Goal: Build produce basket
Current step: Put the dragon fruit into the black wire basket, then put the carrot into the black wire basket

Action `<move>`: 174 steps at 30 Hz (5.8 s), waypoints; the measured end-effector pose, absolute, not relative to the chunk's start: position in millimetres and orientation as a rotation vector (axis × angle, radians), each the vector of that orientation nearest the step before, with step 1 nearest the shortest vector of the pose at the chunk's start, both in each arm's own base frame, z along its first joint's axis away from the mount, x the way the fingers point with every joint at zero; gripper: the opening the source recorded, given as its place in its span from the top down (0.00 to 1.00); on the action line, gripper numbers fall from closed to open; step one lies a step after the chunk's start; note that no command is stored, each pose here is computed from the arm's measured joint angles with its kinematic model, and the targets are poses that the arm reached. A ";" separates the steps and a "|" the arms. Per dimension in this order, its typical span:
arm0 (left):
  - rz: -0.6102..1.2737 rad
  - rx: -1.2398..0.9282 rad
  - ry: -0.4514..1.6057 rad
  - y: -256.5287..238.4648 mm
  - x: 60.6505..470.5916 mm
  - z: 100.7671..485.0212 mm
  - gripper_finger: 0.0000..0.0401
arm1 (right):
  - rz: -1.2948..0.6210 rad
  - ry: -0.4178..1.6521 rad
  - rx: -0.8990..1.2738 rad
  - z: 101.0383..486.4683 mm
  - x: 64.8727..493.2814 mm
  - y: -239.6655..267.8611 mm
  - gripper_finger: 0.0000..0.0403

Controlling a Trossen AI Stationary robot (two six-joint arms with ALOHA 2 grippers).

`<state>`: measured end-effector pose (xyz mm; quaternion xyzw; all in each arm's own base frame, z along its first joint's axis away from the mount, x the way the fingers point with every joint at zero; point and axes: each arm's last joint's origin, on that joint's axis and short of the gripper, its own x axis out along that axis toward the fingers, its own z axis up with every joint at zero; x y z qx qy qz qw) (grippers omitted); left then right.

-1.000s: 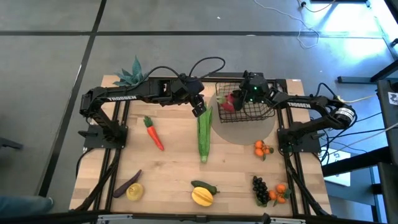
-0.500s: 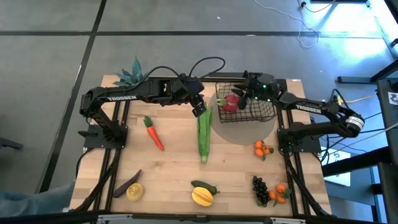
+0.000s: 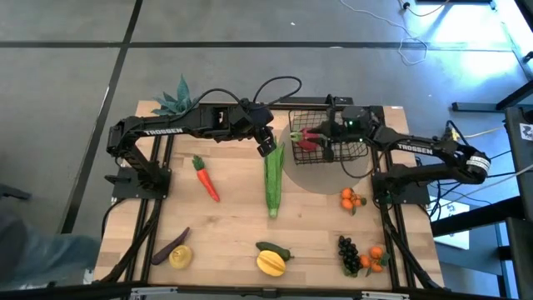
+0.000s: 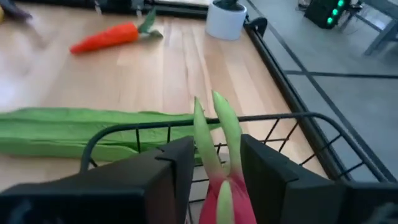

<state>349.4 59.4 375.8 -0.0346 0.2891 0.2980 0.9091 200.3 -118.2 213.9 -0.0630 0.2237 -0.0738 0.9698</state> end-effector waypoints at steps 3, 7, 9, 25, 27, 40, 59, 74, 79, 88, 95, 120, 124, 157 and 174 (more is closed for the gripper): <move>0.615 -0.071 0.596 59.4 349.4 375.8 0.73 | -0.169 0.473 -0.133 208.4 205.3 -118.8 0.70; 0.615 -0.071 0.596 59.4 349.4 375.8 0.73 | -0.167 0.468 -0.137 201.4 213.0 -122.2 0.70; 0.615 -0.071 0.596 59.4 349.4 375.8 0.73 | -0.168 0.467 -0.138 197.7 216.2 -124.2 0.70; 0.615 -0.071 0.597 59.4 349.4 375.6 0.73 | -0.240 0.468 -0.188 187.3 227.5 -133.6 0.70; 0.615 -0.071 0.597 59.4 349.4 375.6 0.73 | -0.241 0.470 -0.187 187.1 227.3 -133.9 0.70; 0.615 -0.071 0.597 59.4 349.4 375.6 0.73 | -0.284 0.479 -0.046 183.9 226.0 -134.2 0.70; 0.614 -0.069 0.598 59.4 349.4 375.6 0.73 | -0.355 0.459 -0.057 193.8 230.0 -139.0 0.99; 0.779 -0.452 0.750 54.7 330.1 355.9 0.73 | -0.266 0.673 0.029 283.4 223.9 -123.8 1.00; 0.978 -0.784 0.924 44.2 306.8 340.4 0.73 | -0.209 0.678 0.009 313.2 221.7 -105.2 1.00; 1.215 -0.972 1.145 8.3 285.7 295.1 0.73 | -0.184 0.658 -0.014 335.3 222.9 -75.3 1.00; 1.409 -1.047 1.177 2.5 272.7 248.2 0.73 | -0.230 0.664 -0.021 336.9 226.0 -63.7 1.00; 1.760 -1.359 0.759 -67.5 246.5 188.7 0.73 | -0.220 0.665 -0.031 336.9 226.7 -61.1 1.00; 1.711 -1.406 0.728 -67.1 245.8 172.2 0.73 | -0.214 0.667 -0.049 337.1 226.8 -61.1 1.00; 1.583 -1.169 0.810 -62.2 241.7 138.1 0.73 | -0.235 0.660 0.000 337.2 226.7 -61.4 1.00; 1.410 -1.060 0.930 -66.2 249.3 148.2 0.99 | -0.234 0.660 0.000 337.1 226.7 -61.4 1.00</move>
